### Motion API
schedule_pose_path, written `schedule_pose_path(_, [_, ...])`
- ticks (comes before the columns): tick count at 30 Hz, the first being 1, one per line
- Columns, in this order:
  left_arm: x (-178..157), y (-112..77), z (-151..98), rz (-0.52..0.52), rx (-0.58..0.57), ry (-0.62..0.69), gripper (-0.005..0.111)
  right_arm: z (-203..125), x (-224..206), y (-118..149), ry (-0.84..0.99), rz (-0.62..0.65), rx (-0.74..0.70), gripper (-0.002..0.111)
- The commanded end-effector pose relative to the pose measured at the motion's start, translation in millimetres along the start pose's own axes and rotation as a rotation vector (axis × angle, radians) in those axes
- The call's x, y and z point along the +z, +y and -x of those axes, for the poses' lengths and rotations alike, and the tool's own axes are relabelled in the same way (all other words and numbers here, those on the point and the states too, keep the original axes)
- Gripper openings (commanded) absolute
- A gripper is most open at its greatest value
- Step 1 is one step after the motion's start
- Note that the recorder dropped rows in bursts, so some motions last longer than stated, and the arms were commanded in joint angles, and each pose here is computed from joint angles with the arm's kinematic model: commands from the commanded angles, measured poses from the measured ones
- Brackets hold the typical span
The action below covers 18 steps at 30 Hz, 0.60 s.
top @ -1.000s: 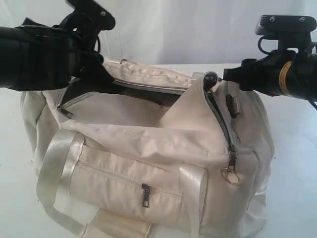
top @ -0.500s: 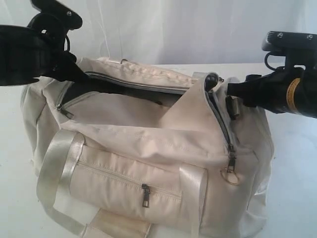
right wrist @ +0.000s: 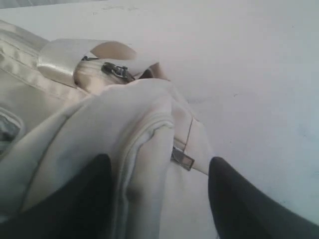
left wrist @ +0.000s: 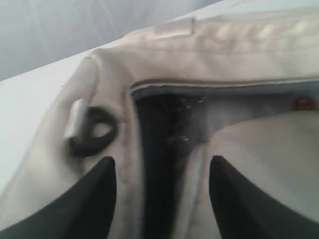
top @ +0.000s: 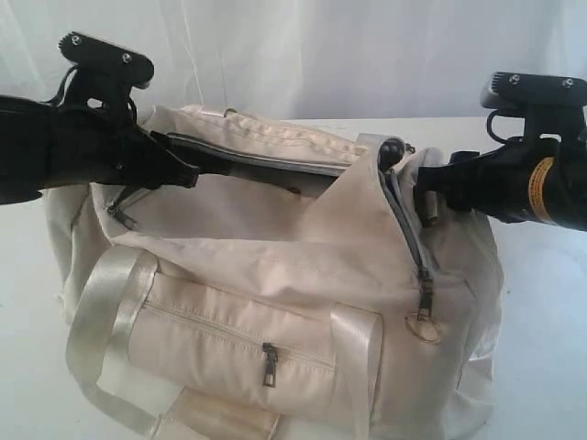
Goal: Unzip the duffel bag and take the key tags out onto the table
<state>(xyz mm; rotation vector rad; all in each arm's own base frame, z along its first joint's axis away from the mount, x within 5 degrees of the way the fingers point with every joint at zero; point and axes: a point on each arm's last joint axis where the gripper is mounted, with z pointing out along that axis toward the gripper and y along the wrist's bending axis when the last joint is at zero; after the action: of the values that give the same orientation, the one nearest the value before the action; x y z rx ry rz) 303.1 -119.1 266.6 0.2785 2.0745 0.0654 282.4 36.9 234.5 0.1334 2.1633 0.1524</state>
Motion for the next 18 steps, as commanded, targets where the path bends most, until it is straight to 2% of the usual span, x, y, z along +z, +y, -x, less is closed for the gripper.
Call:
schedule_pose_path(1, [-25.4, -7.1, 6.1, -0.165, -0.117, -0.072, 0.059, -0.8, -1.3, -2.3, -0.003, -0.015, -0.022, 0.054])
schedule_pose_path(4, [-28.6, -2.1, -2.4, -0.122, -0.09, -0.052, 0.059, -0.8, -1.3, -2.3, -0.002, -0.015, -0.026, 0.054])
schedule_pose_path(7, [-26.2, 10.3, -17.4, 0.022, -0.062, 0.011, 0.059, -0.8, -1.3, -2.3, -0.002, -0.015, -0.027, 0.053])
schedule_pose_path(9, [-26.0, 14.8, -26.5, 0.074, -0.063, 0.043, 0.059, -0.6, -1.3, -3.1, -0.005, -0.025, -0.029, 0.045])
schedule_pose_path(11, [-25.4, 13.7, -33.2, 0.064, -0.079, 0.059, 0.059, -1.0, 0.3, -6.3, -0.006, -0.059, -0.039, 0.03])
schedule_pose_path(14, [-25.0, 5.8, -41.2, -0.006, -0.099, 0.072, 0.059, -0.9, 2.9, -13.5, -0.015, -0.139, -0.071, 0.01])
schedule_pose_path(17, [-28.2, -6.4, -42.8, -0.064, -0.094, 0.07, 0.059, -0.5, 3.3, -17.4, -0.022, -0.182, -0.076, 0.0])
schedule_pose_path(18, [-29.7, -9.1, -42.4, -0.07, -0.089, 0.067, 0.059, -0.7, 3.3, -17.3, -0.021, -0.181, -0.07, 0.0])
